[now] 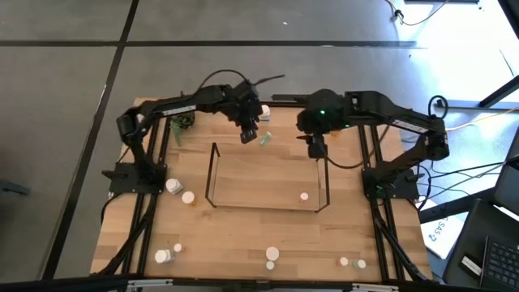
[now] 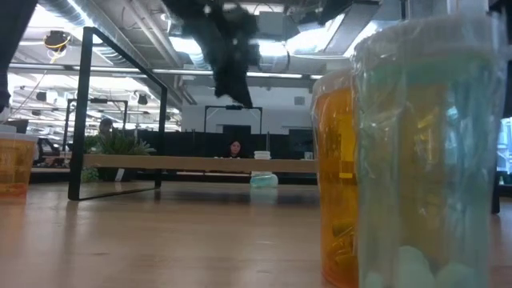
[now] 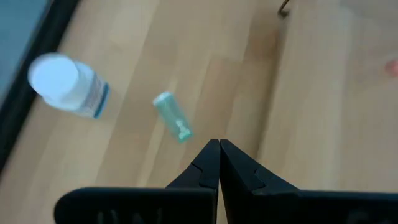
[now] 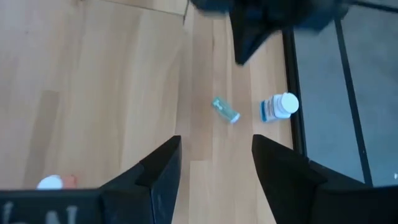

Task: Pick and place medicine bottles onto shelf by color
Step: Put the top light blue pill bottle on the shelf

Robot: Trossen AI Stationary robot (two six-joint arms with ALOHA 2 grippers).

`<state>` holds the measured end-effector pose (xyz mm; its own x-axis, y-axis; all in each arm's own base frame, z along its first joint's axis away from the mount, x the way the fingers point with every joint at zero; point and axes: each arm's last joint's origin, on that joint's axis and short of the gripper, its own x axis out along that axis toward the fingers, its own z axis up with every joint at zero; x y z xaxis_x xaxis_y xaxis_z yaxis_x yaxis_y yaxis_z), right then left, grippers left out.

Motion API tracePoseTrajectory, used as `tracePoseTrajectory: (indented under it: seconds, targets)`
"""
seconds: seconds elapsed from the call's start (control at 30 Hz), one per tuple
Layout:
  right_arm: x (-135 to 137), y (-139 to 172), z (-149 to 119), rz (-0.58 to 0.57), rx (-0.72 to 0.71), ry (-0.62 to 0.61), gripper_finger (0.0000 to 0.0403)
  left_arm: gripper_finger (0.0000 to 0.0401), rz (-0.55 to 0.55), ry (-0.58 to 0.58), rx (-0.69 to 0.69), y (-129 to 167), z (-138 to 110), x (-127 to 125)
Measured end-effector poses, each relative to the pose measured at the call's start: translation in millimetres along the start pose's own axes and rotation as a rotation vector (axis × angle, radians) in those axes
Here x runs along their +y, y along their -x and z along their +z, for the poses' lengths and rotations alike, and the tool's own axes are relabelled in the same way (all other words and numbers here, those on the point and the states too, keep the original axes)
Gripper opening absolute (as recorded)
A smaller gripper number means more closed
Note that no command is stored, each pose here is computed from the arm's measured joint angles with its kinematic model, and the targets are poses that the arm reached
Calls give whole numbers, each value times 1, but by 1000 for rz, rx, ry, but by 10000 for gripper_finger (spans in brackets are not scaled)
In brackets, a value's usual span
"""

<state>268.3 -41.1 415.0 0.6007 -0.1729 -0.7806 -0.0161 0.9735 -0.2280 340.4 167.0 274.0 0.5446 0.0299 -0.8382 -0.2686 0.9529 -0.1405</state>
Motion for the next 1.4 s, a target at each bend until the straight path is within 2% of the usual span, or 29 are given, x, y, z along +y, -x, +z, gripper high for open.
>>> tracePoseTrajectory:
  seconds: [0.17,0.33,0.73,0.93,1.13,1.4]
  targets:
    - [4,8,-1,5,-19,14,198,0,1,-2,78,-31,-5,9]
    - [5,9,-2,8,-14,31,198,0,-7,6,102,-48,-7,11]
    - [5,9,-2,10,-8,42,198,0,2,36,58,-53,-2,5]
    - [5,9,-2,10,-8,41,198,0,122,20,71,-57,-1,-9]
    - [5,9,-3,10,-8,41,198,0,134,-19,71,-59,0,-22]
    - [5,9,-3,10,-8,41,198,0,136,-16,71,-59,0,-24]
